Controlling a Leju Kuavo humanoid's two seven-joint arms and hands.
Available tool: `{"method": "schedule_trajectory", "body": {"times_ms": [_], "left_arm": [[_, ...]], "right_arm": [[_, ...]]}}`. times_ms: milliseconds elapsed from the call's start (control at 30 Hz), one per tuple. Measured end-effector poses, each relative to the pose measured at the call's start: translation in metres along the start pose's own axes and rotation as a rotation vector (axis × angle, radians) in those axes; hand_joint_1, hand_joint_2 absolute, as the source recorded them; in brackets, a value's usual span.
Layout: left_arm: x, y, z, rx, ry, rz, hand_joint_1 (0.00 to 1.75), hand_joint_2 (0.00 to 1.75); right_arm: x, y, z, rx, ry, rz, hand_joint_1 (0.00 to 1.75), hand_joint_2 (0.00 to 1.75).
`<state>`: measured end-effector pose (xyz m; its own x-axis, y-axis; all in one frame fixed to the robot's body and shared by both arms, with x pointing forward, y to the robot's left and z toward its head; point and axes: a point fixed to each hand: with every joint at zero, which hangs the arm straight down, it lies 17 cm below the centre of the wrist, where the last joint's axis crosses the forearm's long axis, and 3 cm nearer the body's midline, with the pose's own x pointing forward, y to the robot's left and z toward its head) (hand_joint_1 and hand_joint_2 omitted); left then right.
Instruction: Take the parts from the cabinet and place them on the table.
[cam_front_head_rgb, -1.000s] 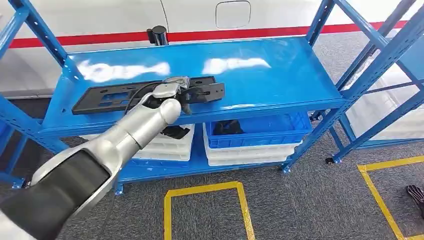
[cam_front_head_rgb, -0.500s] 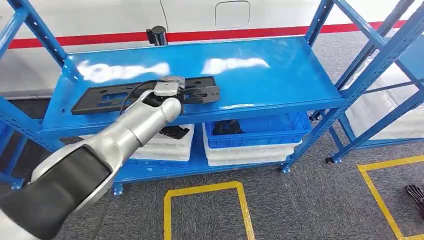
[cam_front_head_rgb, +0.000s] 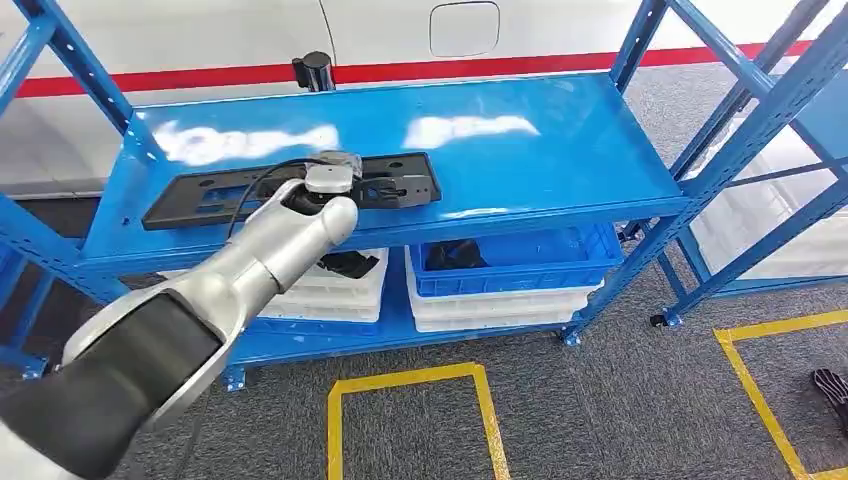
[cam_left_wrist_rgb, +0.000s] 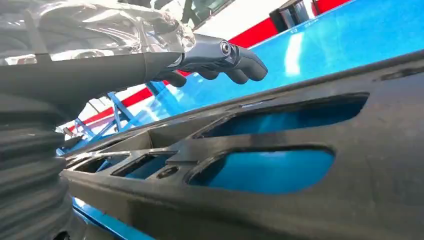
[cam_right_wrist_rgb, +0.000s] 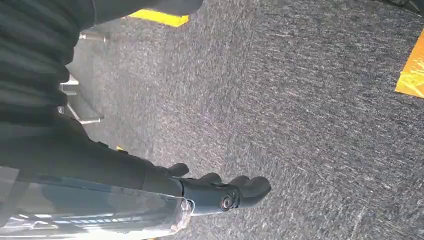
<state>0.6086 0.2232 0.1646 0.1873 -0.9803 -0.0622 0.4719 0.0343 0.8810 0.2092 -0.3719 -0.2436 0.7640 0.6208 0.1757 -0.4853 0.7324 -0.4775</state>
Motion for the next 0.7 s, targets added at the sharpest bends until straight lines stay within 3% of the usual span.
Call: {"method": "schedule_trajectory", "body": {"times_ms": [700], "left_arm": [[-0.021,-0.006,-0.006,-0.019,0.054,0.035,0.00,1.75]], "right_arm": [[-0.001,0.000,0.000,0.003,0.010,0.025,0.00,1.75]]}}
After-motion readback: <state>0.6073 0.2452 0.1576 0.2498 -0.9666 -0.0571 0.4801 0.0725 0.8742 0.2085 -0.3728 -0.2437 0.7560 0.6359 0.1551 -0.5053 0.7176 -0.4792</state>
